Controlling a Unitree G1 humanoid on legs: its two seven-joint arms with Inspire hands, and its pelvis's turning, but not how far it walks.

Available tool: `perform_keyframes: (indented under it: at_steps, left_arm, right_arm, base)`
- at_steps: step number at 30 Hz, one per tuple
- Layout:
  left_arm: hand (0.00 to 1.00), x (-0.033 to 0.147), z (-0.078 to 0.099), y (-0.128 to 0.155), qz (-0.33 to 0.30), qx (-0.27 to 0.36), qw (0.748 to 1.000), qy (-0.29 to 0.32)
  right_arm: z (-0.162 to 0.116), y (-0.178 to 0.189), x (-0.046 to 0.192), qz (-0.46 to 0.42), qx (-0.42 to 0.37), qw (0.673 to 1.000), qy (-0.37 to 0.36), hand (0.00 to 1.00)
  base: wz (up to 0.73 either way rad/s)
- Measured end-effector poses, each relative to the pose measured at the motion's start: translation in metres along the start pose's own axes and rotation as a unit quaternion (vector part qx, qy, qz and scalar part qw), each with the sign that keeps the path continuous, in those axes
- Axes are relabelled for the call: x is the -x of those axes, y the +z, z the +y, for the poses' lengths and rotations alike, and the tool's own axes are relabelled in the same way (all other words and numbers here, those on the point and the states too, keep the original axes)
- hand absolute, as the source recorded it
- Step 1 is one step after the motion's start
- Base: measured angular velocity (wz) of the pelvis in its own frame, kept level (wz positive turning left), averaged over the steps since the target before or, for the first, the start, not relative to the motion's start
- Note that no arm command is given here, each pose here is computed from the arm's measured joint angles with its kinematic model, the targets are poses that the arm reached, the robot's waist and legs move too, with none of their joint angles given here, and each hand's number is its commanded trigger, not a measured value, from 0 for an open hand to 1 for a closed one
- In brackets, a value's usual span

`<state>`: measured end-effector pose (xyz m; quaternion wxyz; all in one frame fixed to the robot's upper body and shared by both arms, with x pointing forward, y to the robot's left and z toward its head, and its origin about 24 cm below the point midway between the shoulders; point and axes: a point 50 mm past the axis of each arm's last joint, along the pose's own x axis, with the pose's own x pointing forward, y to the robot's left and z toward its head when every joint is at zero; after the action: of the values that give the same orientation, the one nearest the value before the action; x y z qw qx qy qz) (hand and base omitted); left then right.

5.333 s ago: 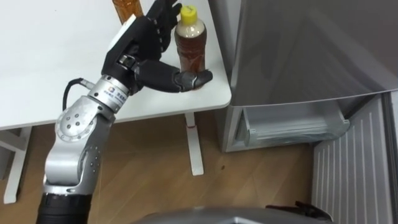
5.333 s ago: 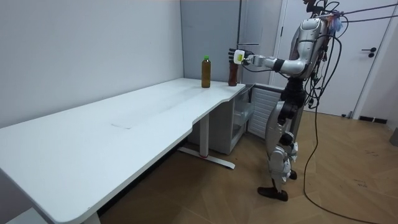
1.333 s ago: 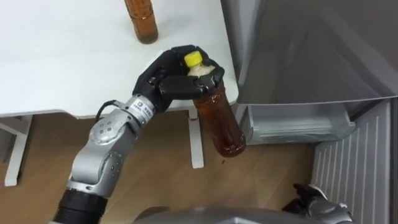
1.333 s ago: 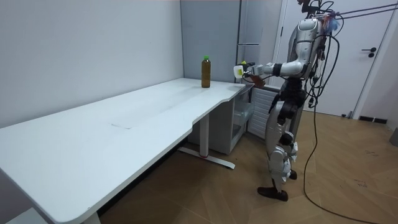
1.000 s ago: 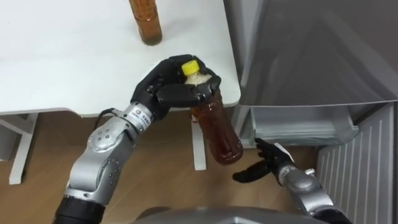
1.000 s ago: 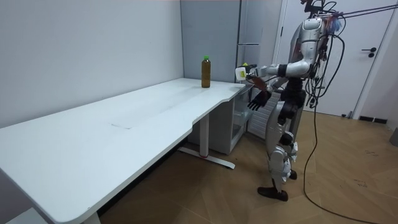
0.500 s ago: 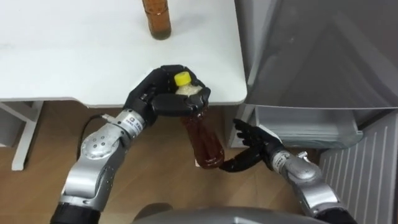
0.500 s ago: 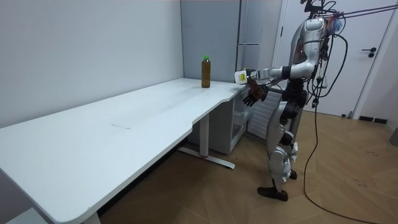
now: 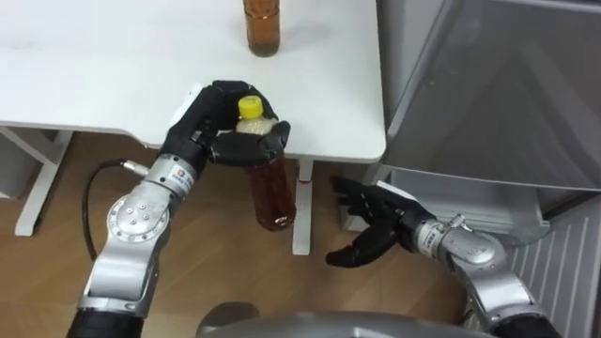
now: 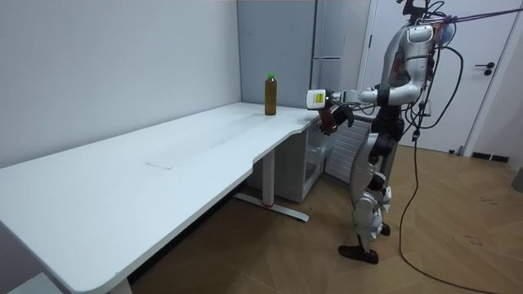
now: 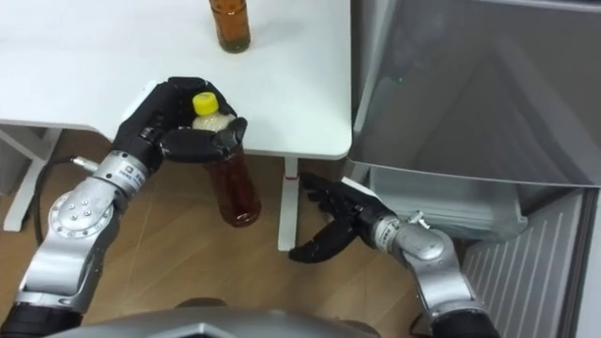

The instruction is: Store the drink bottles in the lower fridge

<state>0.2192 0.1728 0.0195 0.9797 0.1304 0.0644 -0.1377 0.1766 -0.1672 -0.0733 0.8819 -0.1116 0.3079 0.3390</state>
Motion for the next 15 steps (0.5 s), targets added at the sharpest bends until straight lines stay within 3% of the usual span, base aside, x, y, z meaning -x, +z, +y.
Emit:
perform_keyframes:
  at_steps: [9,15]
  left_arm:
    - [1.00,0.001,0.005,0.003,-0.017,-0.011,1.000,0.023]
    - [1.00,-0.002,-0.007,0.004,-0.020,-0.005,1.000,0.000]
  right_arm:
    - [0.003,0.009,-0.001,-0.018,0.023,0.999,0.024,0.00]
    - [0.012,0.020,-0.009,-0.029,0.041,0.996,0.068,0.00]
  base:
    - [0.02]
    - [0.03]
